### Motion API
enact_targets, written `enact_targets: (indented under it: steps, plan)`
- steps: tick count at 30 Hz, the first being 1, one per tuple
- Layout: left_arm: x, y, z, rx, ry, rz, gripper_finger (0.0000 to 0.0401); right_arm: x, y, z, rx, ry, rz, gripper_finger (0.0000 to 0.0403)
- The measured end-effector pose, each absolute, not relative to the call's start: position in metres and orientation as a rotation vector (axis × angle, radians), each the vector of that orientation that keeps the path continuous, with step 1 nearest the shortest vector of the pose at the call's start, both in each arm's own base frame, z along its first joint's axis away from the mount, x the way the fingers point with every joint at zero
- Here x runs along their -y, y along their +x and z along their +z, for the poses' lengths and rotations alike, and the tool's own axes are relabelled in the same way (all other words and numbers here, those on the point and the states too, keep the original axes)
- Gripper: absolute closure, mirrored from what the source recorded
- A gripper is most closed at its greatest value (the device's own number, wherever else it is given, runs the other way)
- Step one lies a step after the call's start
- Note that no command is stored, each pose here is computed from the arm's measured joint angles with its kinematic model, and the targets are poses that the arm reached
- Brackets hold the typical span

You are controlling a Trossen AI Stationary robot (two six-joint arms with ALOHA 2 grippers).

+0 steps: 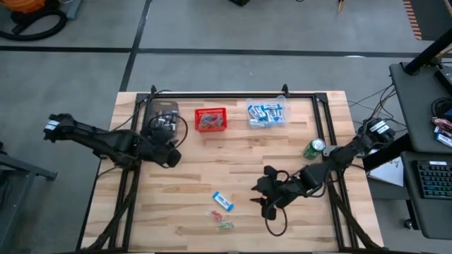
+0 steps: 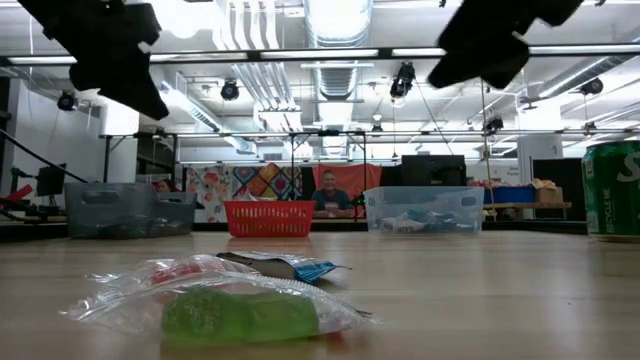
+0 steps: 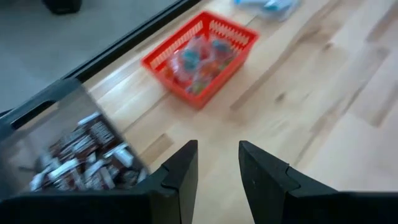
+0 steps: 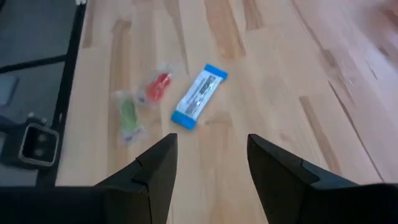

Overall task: Sort candy
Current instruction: Put the orange gummy into the red bin

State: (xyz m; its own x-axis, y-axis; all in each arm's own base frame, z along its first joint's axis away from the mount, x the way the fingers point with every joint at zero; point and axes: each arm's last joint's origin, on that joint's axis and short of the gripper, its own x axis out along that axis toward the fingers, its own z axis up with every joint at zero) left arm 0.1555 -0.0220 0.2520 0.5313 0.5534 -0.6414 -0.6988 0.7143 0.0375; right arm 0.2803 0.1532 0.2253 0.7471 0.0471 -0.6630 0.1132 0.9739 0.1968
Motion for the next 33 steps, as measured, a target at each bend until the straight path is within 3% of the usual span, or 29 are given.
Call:
enact_targets:
  steps: [14, 33]
  plan:
    - [0.057, 0.175, 0.249, -0.573, -0.219, 0.615, 0.0301, -0.157, 0.289, 0.19, -0.919, 0.309, 0.003, 0.022]
    - [0.098, 0.22, 0.244, -0.692, -0.077, 0.501, 0.0301, -0.173, 0.258, 0.169, -1.261, 0.378, -0.02, 0.022]
